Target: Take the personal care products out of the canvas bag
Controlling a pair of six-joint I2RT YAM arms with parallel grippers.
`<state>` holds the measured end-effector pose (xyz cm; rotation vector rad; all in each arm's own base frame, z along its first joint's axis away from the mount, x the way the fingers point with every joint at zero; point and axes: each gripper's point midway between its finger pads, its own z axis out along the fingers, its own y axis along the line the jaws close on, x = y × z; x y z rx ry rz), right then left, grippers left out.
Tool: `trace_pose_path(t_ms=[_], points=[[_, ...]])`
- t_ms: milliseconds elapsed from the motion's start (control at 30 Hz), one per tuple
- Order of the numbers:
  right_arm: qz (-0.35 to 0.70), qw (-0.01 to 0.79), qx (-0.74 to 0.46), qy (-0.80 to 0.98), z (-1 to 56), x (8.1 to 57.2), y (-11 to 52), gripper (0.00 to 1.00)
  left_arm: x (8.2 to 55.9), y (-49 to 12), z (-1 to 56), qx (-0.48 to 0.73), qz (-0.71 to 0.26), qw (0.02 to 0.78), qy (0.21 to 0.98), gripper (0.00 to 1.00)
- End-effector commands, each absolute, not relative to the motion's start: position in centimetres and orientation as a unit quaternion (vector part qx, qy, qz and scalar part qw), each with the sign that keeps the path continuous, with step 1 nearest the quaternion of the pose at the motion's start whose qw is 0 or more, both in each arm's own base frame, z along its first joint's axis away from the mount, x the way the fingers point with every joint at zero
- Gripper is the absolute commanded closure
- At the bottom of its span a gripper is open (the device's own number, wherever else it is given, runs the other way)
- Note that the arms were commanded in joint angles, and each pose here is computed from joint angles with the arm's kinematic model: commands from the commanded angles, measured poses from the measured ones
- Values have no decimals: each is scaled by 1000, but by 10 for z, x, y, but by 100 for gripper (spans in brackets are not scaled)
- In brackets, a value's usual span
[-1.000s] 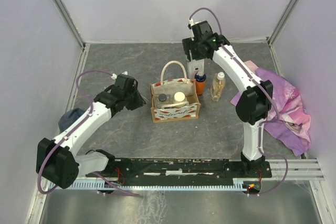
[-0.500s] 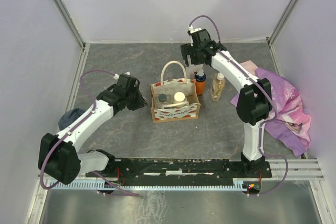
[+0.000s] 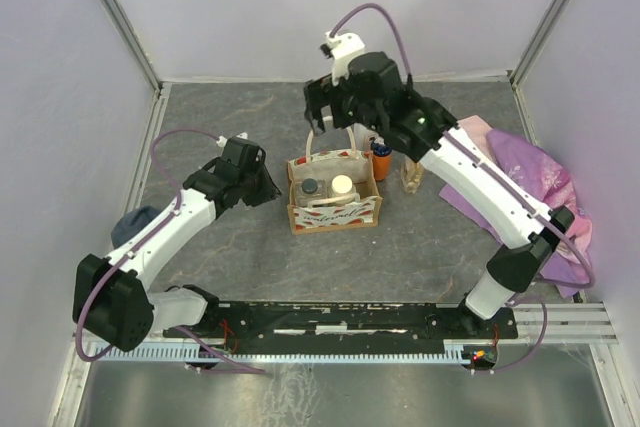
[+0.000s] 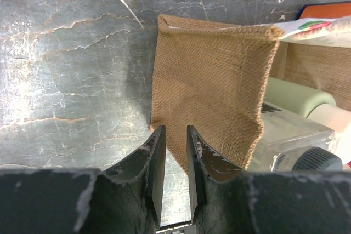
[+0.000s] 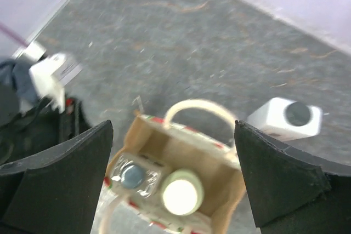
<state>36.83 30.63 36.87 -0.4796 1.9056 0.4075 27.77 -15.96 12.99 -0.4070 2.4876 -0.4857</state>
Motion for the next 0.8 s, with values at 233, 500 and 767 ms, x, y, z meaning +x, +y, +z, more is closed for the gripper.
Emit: trace_pose_path(t_ms=[233, 500, 767], points=[[187, 379, -248, 872, 238, 314, 366, 3, 291, -167, 152, -129, -205, 321, 915, 71], [171, 322, -257, 895, 185, 286, 380, 4, 291, -167, 147, -126, -201, 315, 919, 71], [125, 307, -243, 912, 159, 273, 373, 6, 289, -168, 140, -129, -200, 307, 921, 71]])
